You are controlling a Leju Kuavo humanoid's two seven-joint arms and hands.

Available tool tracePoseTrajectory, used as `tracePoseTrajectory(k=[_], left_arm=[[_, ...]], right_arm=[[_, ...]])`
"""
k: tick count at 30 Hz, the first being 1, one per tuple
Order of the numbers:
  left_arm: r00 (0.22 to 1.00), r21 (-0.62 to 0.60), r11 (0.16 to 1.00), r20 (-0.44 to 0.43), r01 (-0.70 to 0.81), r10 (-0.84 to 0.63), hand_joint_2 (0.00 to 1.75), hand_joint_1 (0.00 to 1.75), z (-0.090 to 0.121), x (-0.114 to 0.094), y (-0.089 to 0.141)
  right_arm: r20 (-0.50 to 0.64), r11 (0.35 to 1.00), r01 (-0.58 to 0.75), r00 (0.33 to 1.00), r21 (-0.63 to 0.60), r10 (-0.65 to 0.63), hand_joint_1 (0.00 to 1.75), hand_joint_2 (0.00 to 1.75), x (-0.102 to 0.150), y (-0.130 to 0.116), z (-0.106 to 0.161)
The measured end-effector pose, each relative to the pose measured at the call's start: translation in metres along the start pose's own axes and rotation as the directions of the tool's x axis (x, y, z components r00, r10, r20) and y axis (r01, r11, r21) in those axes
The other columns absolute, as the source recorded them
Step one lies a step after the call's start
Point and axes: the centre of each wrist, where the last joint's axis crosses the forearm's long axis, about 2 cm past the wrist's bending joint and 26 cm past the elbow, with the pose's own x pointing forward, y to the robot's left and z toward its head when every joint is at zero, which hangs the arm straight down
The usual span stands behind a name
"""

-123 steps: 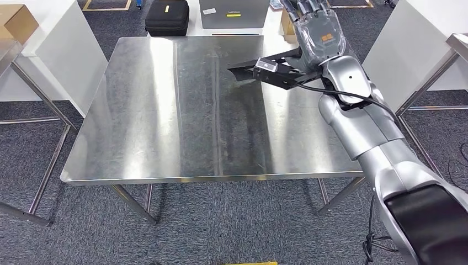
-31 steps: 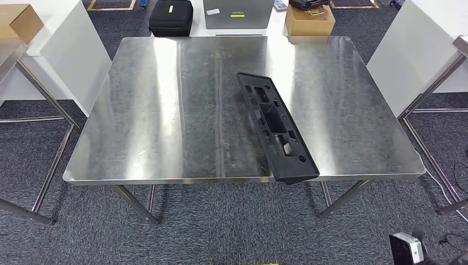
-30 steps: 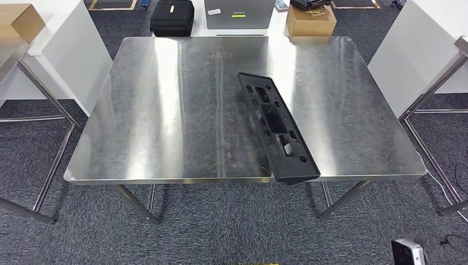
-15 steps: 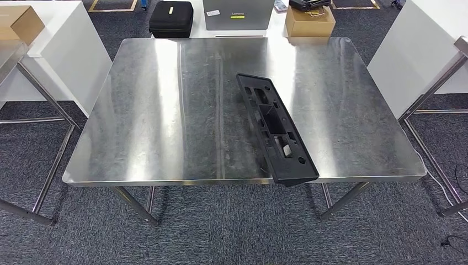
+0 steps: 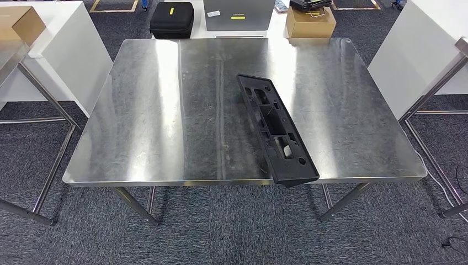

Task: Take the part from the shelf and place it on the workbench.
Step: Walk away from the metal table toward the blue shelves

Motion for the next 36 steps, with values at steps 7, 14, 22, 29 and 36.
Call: tracePoseTrajectory(k=[7,14,22,29,36], left_arm=[[0.999,-0.052,0.999,-0.051,-0.009,0.006,0.0,0.0,-0.0006,0.0015,-0.0014],[0.998,-0.063,0.998,-0.063,-0.019,0.016,0.0,0.0,-0.0003,0.0018,-0.0026],[0.998,-0.075,0.997,-0.064,-0.02,0.015,0.0,0.0,-0.0007,0.0014,-0.0016],[0.998,-0.078,0.997,-0.063,-0.021,0.016,0.0,0.0,-0.0012,0.001,0.0],[0.998,-0.072,0.997,-0.053,-0.025,0.021,0.0,0.0,-0.0037,0.004,0.0023]], right_arm=[[0.042,0.998,-0.023,0.999,0.054,0.021,0.0,0.0,0.0016,0.0031,0.0002],[0.041,0.997,-0.035,0.999,0.066,0.033,0.0,0.0,0.0005,0.0012,-0.0014],[0.03,0.996,-0.048,0.999,0.078,0.046,0.0,0.0,0.0011,0.0026,-0.0007],[0.035,0.996,-0.046,0.998,0.082,0.043,0.0,0.0,0.0004,0.0036,0.0],[0.035,0.995,-0.046,0.998,0.087,0.043,0.0,0.0,0.0014,0.0049,0.0007]])
